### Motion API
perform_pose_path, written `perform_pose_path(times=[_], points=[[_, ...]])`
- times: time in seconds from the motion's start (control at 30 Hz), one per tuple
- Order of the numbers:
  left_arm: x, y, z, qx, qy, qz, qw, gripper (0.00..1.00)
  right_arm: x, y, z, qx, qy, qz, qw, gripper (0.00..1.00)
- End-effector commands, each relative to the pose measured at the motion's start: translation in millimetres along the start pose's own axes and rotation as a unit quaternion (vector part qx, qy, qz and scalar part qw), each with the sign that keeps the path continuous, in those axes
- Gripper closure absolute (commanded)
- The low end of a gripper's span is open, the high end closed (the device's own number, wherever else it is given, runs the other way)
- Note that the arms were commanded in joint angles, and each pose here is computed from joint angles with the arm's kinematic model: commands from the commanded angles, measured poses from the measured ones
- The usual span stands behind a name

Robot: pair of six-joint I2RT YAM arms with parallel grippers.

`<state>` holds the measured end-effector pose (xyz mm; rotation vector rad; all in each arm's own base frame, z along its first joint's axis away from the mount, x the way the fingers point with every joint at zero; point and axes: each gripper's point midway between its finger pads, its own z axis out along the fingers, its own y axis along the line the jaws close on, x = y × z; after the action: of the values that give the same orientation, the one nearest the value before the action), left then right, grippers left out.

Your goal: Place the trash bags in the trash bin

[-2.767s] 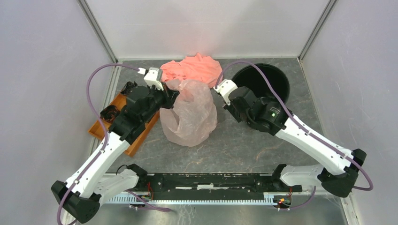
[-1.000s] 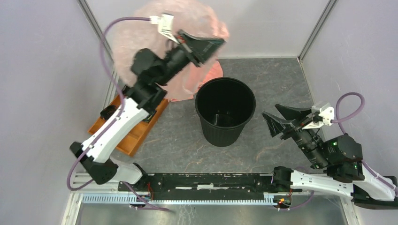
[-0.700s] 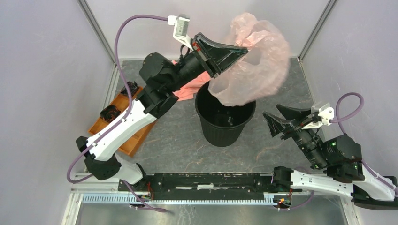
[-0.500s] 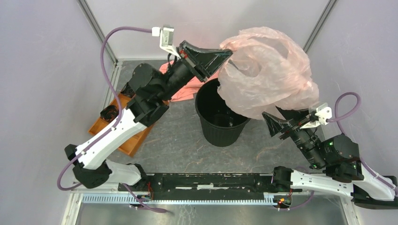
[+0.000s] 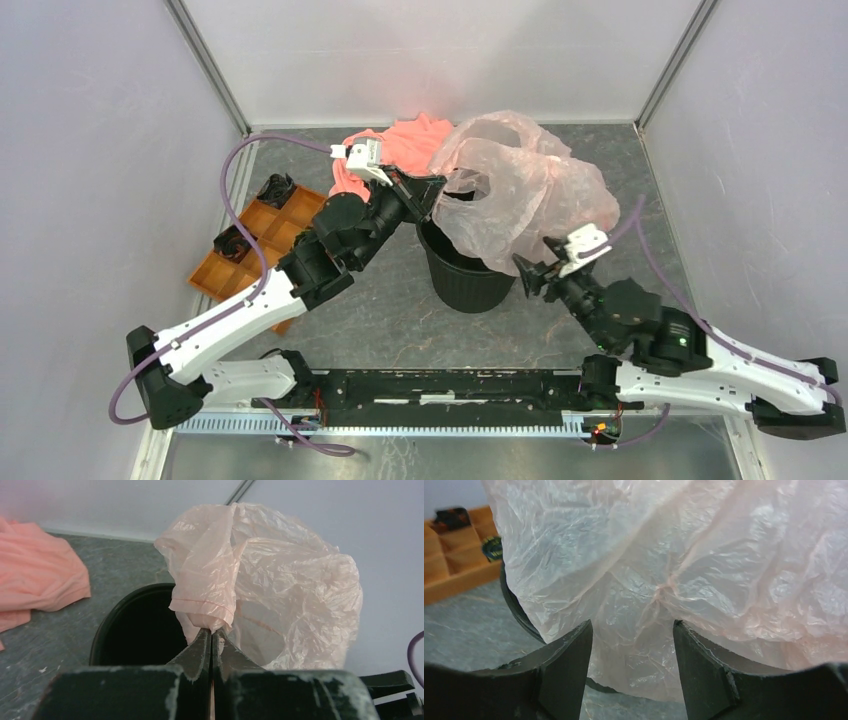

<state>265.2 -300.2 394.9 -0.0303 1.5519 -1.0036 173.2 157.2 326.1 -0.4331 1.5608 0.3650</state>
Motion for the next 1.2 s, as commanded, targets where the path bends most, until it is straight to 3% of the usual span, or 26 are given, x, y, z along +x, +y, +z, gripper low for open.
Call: perform_pose_path(times=[0.0,0.23,0.47,0.53,0.57,0.7,0.93,1.03,1.17], points=[[-27.0,8.1,-9.1,-0.026,-0.041,0.027,0.998,0.98,-0.4,0.0,13.0,0.042,0.024,-0.022,0.999,0.36],[-41.8,3.1,-10.5,-0.033,-0.043,0.053,0.997,0.98,-33.2,3.8,30.0,0.076,0.020,-0.058,0.995,0.38],[-58.7,29.2,-43.7,-0.078,-0.079,0.049,0.993,0.98,-40.1,19.3,62.0,0.068,0.010,-0.077,0.995,0.35],[-56.6,37.9,-51.3,-0.092,-0.076,0.051,0.992,0.98,-30.5,21.4,77.9,0.050,0.021,-0.065,0.996,0.35],[-46.5,57.0,-65.0,-0.121,-0.062,0.056,0.989,0.98,-11.3,38.8,92.6,-0.010,0.043,-0.036,0.998,0.35],[-32.1,73.1,-82.5,-0.131,-0.049,0.046,0.989,0.98,36.8,62.9,99.2,-0.063,0.108,-0.005,0.992,0.36],[-18.4,21.2,-71.0,0.000,0.005,0.067,0.998,0.98,98.9,57.2,109.5,-0.057,0.236,-0.044,0.969,0.41],[-27.3,6.8,-67.2,0.021,0.002,0.073,0.997,0.98,76.2,59.8,106.0,-0.073,0.220,-0.042,0.972,0.41],[-34.8,6.9,-64.7,0.013,-0.007,0.082,0.997,0.98,14.2,49.7,90.9,-0.077,0.145,-0.024,0.986,0.30]])
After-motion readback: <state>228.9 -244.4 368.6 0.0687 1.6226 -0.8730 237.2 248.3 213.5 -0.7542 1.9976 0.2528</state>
